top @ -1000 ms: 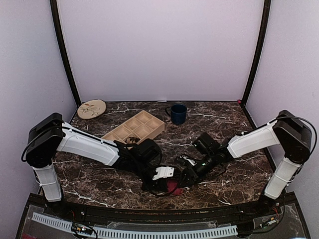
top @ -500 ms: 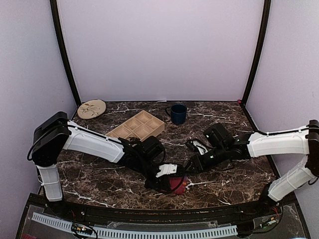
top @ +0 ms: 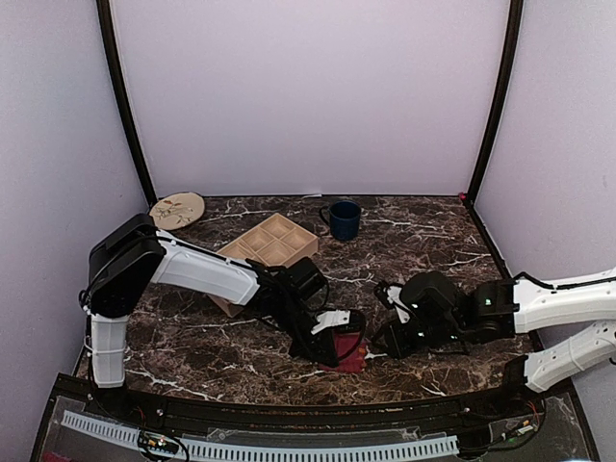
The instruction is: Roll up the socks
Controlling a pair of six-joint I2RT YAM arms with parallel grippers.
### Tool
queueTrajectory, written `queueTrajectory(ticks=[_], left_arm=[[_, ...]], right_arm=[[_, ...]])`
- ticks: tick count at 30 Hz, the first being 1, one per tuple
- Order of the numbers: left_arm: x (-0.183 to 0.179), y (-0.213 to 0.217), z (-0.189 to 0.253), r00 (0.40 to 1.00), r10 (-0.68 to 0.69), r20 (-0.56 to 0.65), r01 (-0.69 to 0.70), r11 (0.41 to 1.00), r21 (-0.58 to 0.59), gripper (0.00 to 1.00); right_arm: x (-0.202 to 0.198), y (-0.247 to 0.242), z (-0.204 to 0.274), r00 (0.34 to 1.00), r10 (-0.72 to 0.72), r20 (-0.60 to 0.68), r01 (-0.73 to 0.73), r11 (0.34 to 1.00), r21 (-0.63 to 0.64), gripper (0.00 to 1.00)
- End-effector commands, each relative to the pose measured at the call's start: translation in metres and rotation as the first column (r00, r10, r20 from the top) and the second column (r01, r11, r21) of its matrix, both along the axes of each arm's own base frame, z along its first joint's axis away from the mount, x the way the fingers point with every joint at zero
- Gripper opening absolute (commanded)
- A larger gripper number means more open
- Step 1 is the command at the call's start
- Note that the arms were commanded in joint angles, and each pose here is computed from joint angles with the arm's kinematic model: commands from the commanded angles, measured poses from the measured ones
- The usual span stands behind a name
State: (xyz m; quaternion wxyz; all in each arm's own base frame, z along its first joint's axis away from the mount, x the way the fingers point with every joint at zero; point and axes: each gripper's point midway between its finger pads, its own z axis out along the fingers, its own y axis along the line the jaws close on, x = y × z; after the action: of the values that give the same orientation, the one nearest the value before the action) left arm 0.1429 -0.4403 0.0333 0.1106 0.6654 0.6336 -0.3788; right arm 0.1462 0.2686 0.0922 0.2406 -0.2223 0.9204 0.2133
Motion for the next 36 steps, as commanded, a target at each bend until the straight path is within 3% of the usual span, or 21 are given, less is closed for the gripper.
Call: queueTrajectory(ticks=[1,8,17,27,36], left_arm=[[0.004,0.005,-0.003,0.996,0.02,-0.085,-0.018,0.999,0.03,0.0],[0.019,0.002,0.005,0.984,0.035,-0.176,-0.035,0.999,0.006,0.0],[0.021,-0.002,0.01,0.967,0.023,-0.254,-0.028,1.0,-0.013,0.0],[0.018,-0.004,0.008,0.957,0.019,-0.29,-0.023,1.0,-0.012,0.0],[0.017,-0.004,0.006,0.951,0.015,-0.31,-0.018,1.0,-0.008,0.0]], right_arm=[[0.004,-0.011,0.0,0.993,-0.062,0.095,0.067,0.997,-0.046,0.34],[-0.019,0.012,0.0,0.977,0.078,0.199,-0.051,0.989,-0.141,0.33],[-0.032,0.036,0.005,0.909,0.23,0.347,-0.126,0.947,-0.296,0.37],[-0.033,0.054,-0.014,0.851,0.385,0.358,-0.194,0.863,-0.467,0.52],[-0.029,0.059,-0.034,0.818,0.465,0.339,-0.225,0.801,-0.555,0.53]])
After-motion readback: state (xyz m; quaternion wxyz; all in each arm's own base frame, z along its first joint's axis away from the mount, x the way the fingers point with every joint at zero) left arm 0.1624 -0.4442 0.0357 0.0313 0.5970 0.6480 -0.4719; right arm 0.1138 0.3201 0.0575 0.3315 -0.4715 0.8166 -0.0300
